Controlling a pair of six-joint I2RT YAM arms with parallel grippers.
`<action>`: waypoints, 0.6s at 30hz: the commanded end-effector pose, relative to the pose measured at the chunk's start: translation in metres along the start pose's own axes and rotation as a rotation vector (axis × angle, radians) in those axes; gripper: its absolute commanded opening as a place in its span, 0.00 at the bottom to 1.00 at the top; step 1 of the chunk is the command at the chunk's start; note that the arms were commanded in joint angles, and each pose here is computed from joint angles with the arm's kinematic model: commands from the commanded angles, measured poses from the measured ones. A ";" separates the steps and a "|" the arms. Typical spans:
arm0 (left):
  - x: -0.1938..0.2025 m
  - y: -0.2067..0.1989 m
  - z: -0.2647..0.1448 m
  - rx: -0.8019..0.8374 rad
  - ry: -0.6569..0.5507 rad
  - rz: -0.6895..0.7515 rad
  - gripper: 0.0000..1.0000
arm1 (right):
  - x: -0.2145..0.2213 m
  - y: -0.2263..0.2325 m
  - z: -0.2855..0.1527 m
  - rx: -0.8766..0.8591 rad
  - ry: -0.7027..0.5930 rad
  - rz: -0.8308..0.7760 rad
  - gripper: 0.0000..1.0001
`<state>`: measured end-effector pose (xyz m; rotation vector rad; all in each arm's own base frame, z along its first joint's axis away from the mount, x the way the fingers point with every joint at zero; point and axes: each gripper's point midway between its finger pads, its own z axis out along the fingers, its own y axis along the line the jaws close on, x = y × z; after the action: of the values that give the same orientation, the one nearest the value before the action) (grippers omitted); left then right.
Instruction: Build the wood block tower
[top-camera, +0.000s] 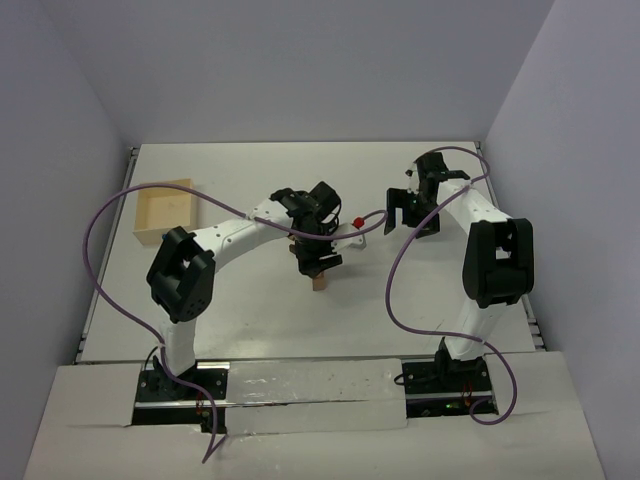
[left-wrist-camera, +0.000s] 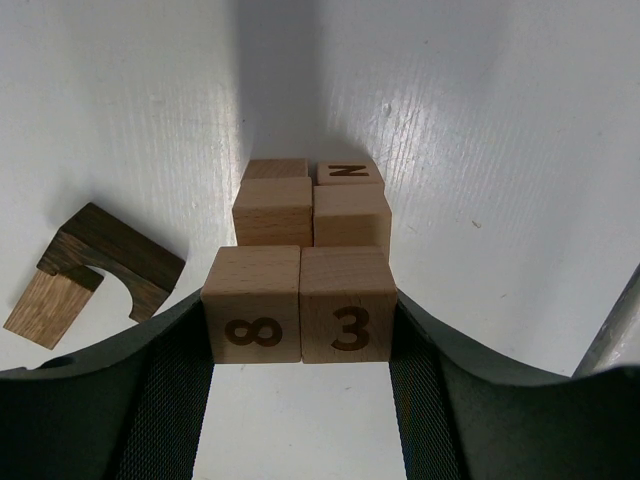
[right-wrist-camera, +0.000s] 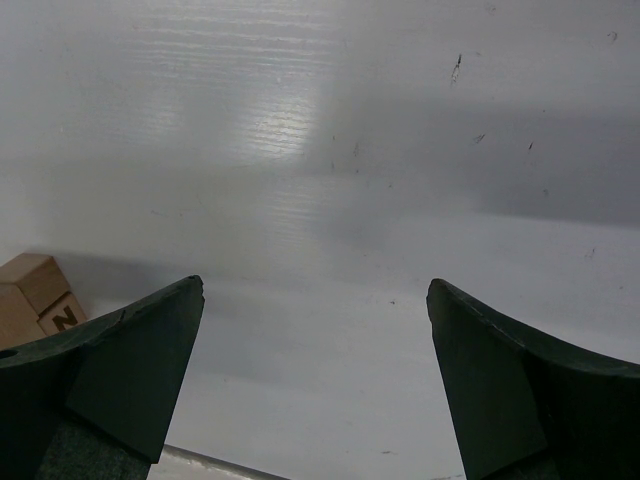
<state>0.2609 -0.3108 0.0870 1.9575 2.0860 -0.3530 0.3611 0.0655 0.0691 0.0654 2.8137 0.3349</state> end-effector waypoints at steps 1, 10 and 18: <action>-0.013 0.001 -0.006 -0.012 -0.024 0.019 0.49 | -0.013 0.001 -0.008 -0.009 -0.043 0.006 1.00; -0.016 -0.001 -0.005 -0.010 -0.028 0.028 0.52 | -0.011 -0.001 -0.007 -0.008 -0.039 0.006 1.00; -0.017 0.001 -0.002 -0.013 -0.025 0.033 0.55 | -0.009 -0.001 -0.007 -0.011 -0.033 0.007 1.00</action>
<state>0.2570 -0.3139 0.0854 1.9755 2.0767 -0.3511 0.3614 0.0644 0.0692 0.0694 2.8128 0.3357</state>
